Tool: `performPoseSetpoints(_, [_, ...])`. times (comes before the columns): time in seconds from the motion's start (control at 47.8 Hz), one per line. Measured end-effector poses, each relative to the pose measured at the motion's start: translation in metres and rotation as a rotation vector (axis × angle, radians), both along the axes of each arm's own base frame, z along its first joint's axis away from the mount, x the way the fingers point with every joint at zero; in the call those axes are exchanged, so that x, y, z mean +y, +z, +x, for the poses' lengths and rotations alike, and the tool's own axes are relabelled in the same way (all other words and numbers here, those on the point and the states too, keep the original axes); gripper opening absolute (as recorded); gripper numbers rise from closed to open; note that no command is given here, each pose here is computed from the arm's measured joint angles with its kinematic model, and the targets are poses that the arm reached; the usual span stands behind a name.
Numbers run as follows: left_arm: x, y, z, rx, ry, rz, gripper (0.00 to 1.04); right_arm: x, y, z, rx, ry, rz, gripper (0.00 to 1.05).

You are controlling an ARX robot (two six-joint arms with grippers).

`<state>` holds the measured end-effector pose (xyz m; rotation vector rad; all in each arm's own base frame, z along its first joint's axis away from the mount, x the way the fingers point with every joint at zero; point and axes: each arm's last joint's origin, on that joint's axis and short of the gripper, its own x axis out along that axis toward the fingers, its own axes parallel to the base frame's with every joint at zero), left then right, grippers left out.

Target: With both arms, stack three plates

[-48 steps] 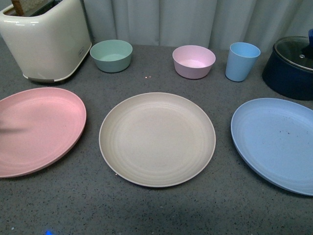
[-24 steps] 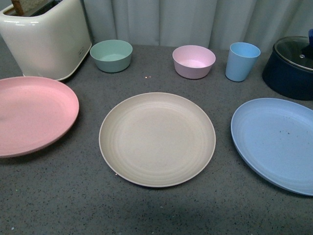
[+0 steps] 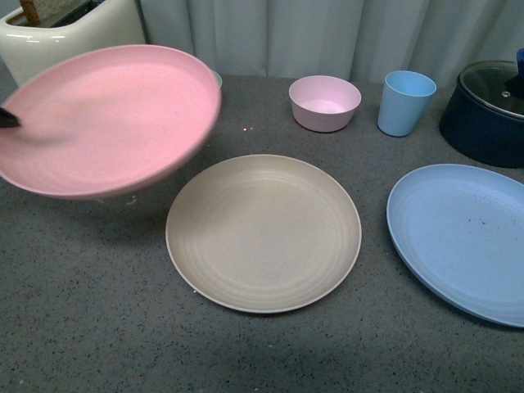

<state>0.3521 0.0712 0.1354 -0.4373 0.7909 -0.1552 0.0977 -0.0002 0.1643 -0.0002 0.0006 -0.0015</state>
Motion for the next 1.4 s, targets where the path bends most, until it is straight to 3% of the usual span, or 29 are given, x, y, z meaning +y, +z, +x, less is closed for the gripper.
performPoseSetpoints(0.23, [-0.082, -0.016, 0.01, 0.017, -0.194, 0.042, 0.04, 0.0, 0.0, 0.0, 0.0, 0.0, 0.0, 0.95])
performPoseSetpoints(0.439, [-0.123, -0.041, 0.008, 0.079, -0.27, 0.099, 0.04, 0.0, 0.0, 0.0, 0.0, 0.0, 0.0, 0.95])
performPoseSetpoints(0.774, [-0.145, -0.059, 0.018, 0.109, -0.296, 0.114, 0.04, 0.0, 0.0, 0.0, 0.0, 0.0, 0.0, 0.95])
performPoseSetpoints(1.046, [-0.145, -0.064, 0.02, 0.119, -0.265, 0.134, 0.04, 0.0, 0.0, 0.0, 0.0, 0.0, 0.0, 0.95])
performPoseSetpoints(1.213, [-0.145, -0.061, 0.021, 0.116, -0.268, 0.1, 0.24, 0.0, 0.0, 0.0, 0.0, 0.0, 0.0, 0.95])
performPoseSetpoints(1.401, [-0.138, -0.037, 0.024, 0.042, -0.222, 0.061, 0.55, 0.0, 0.0, 0.0, 0.0, 0.0, 0.0, 0.95])
